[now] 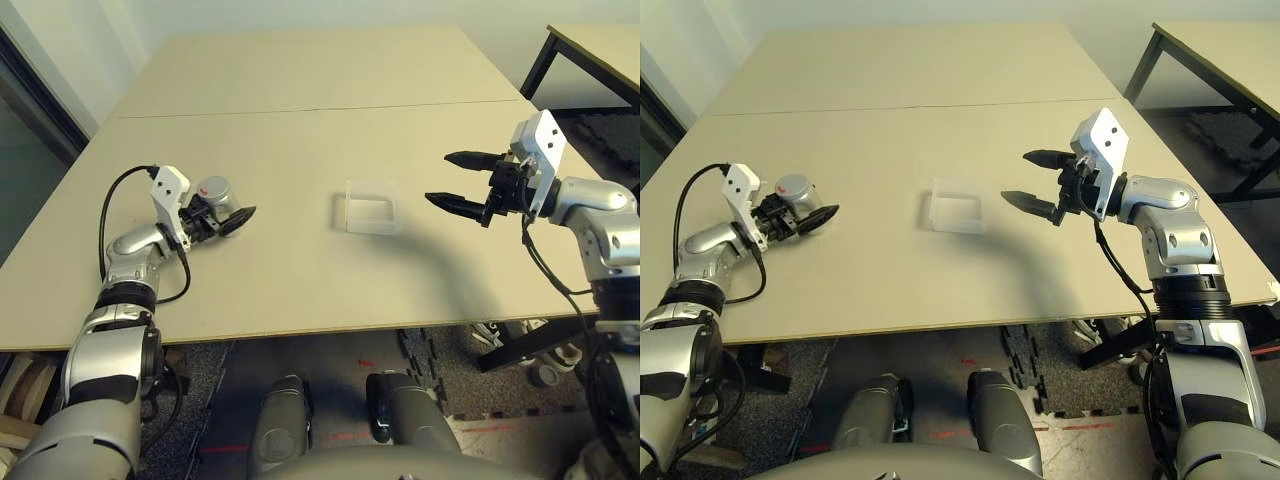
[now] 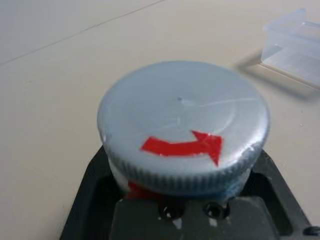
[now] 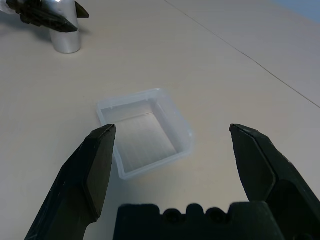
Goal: Pour the medicine from the bottle into the box.
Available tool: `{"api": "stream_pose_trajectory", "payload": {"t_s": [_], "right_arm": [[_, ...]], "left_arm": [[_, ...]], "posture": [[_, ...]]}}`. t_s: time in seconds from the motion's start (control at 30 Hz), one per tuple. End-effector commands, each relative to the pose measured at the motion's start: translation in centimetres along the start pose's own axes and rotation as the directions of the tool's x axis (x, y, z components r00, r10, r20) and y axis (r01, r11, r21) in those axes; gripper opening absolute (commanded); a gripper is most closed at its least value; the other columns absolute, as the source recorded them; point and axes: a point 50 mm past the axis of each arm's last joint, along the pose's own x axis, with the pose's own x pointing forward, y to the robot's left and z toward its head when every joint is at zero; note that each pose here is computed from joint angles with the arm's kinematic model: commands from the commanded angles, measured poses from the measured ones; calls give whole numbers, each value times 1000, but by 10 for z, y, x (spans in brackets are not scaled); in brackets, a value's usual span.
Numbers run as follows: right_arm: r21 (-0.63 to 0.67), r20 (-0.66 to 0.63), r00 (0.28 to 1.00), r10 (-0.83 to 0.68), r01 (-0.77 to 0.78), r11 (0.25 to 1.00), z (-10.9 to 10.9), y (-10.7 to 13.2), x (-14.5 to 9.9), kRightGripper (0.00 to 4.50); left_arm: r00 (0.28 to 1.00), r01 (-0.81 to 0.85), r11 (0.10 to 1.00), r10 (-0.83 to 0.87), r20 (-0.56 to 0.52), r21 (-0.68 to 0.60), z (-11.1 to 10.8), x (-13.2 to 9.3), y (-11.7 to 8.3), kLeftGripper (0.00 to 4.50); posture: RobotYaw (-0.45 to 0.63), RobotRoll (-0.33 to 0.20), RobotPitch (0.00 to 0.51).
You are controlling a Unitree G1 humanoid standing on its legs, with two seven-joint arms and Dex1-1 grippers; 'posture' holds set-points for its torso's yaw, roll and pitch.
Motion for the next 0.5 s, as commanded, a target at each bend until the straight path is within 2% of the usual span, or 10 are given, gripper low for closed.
{"api": "stream_pose_trajectory", "payload": {"t_s": [0.03,0.13,0.23,0.4,0.5], "right_arm": [[-15,3,1000,11,-11,1000,5,0,2,4500],[-15,8,1000,18,-18,1000,7,0,3,4500],[1,24,998,51,-51,999,11,2,8,4500],[80,25,960,280,-281,956,22,25,23,4500],[53,64,930,363,-366,929,38,33,41,4500]], "left_arm": [[1000,22,1000,-22,-9,-10,-1,5,-3,2855],[998,66,998,-66,-5,-18,2,6,-4,2855],[981,195,980,-195,3,-27,9,8,-9,2855],[933,360,932,-360,12,-33,23,15,-20,2855],[900,437,899,-436,19,-14,34,17,-27,2855]], "posture": [[-132,0,66],[-127,0,63],[-107,0,59],[-55,0,58],[-38,0,57]]}}
